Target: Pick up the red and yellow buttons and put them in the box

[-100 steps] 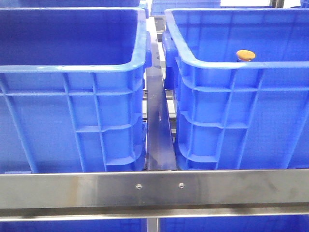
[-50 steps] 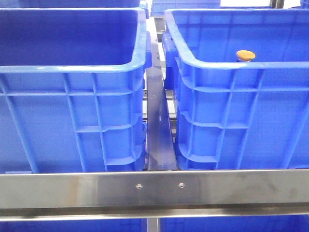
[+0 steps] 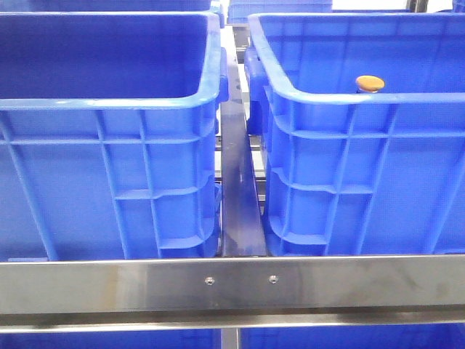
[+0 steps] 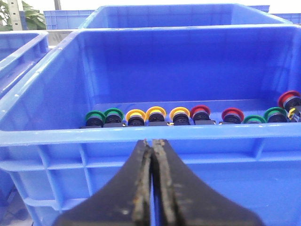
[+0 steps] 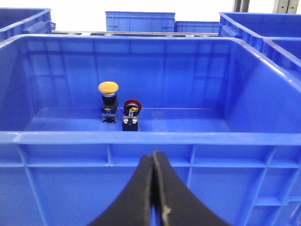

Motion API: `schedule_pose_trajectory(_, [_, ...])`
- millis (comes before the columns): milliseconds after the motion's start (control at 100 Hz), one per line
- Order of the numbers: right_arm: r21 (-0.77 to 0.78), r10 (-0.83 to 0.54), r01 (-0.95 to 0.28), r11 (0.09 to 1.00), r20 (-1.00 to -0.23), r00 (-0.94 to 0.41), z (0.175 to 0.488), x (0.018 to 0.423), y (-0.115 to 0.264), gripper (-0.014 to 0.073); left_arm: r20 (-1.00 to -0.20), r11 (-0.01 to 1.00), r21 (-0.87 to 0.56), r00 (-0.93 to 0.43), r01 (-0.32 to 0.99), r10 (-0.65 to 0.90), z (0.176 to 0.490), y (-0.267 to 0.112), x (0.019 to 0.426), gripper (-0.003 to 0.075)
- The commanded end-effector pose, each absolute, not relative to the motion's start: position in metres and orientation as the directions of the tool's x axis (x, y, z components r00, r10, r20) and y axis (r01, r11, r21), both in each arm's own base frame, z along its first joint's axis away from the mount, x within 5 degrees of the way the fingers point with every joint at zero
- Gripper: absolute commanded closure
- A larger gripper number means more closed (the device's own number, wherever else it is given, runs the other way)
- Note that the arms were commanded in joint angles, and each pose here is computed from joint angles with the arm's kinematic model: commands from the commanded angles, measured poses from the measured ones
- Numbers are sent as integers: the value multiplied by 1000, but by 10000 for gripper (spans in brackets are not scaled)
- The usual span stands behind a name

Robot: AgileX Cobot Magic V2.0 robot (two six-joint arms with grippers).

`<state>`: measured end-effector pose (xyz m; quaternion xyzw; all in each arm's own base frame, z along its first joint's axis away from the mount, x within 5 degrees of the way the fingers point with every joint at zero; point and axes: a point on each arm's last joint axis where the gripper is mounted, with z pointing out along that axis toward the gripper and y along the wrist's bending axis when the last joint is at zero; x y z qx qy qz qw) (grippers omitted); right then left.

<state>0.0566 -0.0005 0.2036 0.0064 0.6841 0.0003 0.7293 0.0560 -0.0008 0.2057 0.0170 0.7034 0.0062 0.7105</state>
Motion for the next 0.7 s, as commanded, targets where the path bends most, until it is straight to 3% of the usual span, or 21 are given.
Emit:
schedule_pose_trajectory(0, [2,1,8,1000,-986,166,216,53,0,664,-997,1000,21,76,19,20,197,-1,56,740])
schedule_pose_trajectory(690, [6,5,7,1000,-987,163,215,53,0,664,-997,1000,21,76,19,20,197,-1,56,740])
